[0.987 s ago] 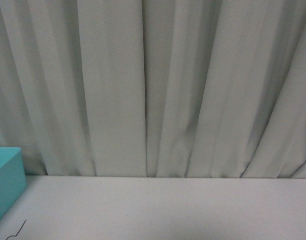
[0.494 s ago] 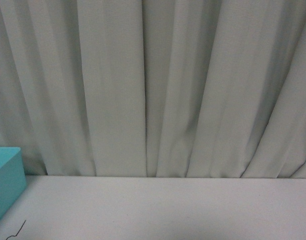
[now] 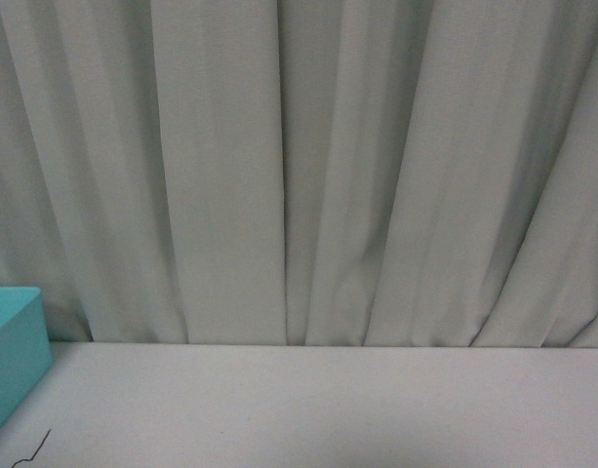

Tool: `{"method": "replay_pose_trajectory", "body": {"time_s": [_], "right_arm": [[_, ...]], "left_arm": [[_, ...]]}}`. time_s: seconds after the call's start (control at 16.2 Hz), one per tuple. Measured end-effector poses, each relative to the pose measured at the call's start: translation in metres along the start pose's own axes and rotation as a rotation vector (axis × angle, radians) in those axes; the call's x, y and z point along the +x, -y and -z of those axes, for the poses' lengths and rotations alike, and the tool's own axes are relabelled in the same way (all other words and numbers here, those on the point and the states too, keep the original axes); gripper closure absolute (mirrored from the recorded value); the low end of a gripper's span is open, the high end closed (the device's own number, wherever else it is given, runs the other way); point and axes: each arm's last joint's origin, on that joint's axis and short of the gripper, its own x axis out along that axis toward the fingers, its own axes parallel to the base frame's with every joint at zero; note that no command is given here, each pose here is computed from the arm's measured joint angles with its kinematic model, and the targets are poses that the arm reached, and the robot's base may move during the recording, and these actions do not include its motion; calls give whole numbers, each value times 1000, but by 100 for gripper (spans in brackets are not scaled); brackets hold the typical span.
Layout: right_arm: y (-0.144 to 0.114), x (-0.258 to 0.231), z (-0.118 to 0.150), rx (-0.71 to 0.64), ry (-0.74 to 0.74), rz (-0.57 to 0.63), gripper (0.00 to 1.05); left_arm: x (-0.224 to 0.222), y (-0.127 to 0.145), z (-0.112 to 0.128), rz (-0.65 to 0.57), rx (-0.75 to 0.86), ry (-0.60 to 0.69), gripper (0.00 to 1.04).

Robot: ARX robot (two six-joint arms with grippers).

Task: Wind up and store yellow beetle toy

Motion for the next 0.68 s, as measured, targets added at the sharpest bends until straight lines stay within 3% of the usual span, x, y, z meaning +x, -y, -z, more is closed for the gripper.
{"method": "replay_pose_trajectory", "body": {"time_s": [0.68], "right_arm": [[0, 0, 0, 0, 0, 0, 7]], "left_arm": [[0, 0, 0, 0, 0, 0, 7]]}}
